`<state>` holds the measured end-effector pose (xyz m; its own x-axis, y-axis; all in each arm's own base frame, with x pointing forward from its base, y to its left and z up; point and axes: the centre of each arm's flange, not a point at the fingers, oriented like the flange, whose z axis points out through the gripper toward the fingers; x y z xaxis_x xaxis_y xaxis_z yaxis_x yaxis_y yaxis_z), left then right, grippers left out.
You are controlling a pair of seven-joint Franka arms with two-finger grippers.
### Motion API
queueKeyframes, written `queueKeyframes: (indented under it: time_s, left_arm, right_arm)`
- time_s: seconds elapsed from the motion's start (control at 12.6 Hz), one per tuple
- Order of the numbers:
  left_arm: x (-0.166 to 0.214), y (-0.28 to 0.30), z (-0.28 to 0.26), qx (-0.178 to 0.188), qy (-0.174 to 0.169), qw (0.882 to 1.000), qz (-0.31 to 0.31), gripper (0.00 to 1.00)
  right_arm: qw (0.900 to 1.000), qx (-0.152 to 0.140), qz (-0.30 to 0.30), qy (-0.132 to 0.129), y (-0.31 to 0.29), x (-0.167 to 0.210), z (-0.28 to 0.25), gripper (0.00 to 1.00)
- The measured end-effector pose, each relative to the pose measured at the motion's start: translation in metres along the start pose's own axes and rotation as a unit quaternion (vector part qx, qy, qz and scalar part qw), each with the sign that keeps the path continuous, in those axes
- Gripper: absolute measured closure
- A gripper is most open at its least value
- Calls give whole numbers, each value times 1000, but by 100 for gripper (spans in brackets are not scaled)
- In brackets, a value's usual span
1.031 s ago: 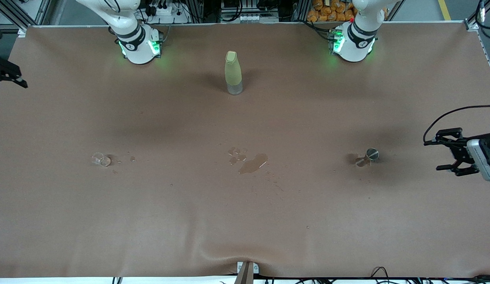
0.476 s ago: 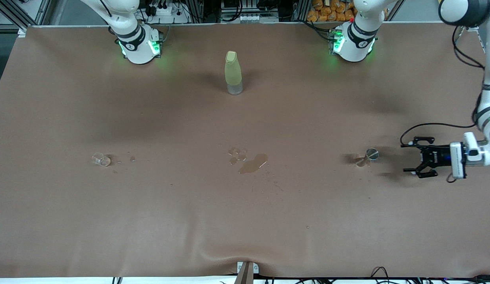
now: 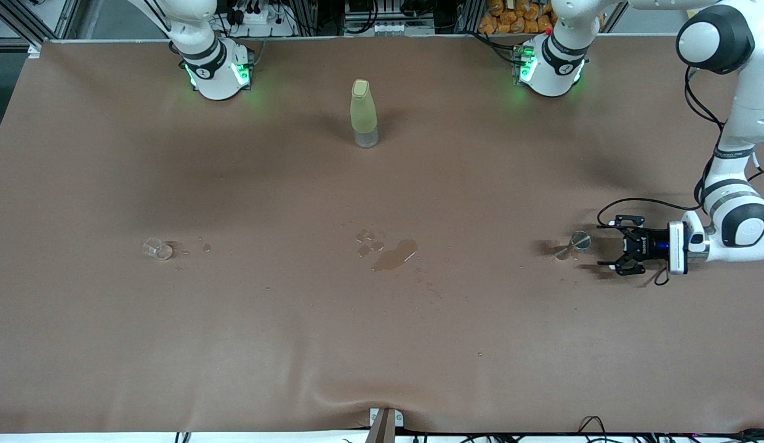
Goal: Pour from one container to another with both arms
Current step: 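Lower the left gripper around the steel jigger and close it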
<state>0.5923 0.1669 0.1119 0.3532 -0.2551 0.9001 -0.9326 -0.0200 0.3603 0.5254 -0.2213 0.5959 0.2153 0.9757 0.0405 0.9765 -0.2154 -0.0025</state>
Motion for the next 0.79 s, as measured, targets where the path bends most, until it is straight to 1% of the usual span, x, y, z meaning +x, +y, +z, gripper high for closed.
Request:
queueKeyframes:
  time_s: [0.16, 0.4, 0.55, 0.79]
  left_arm:
    - [-4, -4, 13, -1, 27, 1000, 3, 0]
    - [-4, -10, 30, 0, 51, 999, 15, 0]
    - [-1, -13, 42, -2, 60, 998, 29, 0]
    - [-1, -17, 59, -8, 67, 997, 42, 0]
  right_arm:
    - [999, 2, -19, 27, 8, -20, 20, 0]
    - [996, 8, -49, 72, 24, -44, 64, 0]
    - [991, 8, -76, 111, 36, -56, 99, 0]
    - [978, 6, -116, 173, 50, -64, 154, 0]
